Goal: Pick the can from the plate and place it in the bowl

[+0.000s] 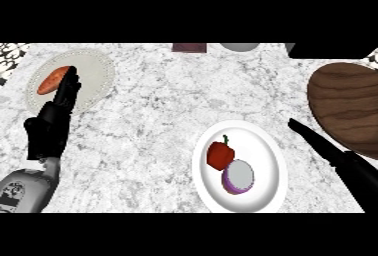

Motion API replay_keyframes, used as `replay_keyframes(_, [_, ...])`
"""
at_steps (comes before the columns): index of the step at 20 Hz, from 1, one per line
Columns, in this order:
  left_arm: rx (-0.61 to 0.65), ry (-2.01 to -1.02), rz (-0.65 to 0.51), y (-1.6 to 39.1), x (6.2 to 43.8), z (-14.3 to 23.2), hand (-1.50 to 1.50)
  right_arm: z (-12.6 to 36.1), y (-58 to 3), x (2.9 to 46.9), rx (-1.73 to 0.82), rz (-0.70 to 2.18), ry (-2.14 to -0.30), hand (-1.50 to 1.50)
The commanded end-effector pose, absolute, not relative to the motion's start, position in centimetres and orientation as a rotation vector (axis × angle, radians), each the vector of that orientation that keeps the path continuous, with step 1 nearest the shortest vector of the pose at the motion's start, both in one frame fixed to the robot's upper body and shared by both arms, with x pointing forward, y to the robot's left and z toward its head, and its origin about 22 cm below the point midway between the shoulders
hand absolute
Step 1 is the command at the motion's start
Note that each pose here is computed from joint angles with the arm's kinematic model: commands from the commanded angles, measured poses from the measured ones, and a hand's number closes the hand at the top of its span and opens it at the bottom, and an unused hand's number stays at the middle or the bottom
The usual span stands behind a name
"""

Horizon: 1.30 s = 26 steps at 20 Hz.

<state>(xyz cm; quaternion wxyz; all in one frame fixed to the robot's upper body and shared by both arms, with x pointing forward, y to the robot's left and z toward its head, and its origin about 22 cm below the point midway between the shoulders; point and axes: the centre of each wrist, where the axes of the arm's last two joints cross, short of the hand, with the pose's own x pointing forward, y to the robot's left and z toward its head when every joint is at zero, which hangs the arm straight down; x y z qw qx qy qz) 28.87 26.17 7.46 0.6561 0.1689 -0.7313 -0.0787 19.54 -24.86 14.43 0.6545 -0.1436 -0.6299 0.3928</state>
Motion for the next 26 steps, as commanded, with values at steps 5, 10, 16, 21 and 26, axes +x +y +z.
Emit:
replay_keyframes(5, [0.383, -1.649, -0.183, 26.2, 28.7, 8.7, 0.00, 15.0, -18.9, 20.5, -0.319, 1.066, -1.268, -1.50])
replay_keyframes(10, [0.385, -1.648, -0.176, 26.6, 30.0, 9.6, 0.00, 12.3, -17.1, 21.3, -0.334, 1.123, -1.109, -1.50])
replay_keyframes(16, [0.392, -1.641, -0.163, 26.1, 29.3, 7.5, 0.00, 8.8, -15.2, 22.7, -0.373, 1.112, -1.078, -1.50])
replay_keyframes(21, [0.396, -1.654, -0.162, 25.7, 29.1, 7.5, 0.00, 6.5, -17.3, 24.4, -0.344, 1.109, -1.066, -1.50])
replay_keyframes(26, [0.405, -1.656, -0.164, 26.3, 27.8, 7.1, 0.00, 6.7, -16.9, 24.3, -0.333, 1.126, -1.063, -1.50])
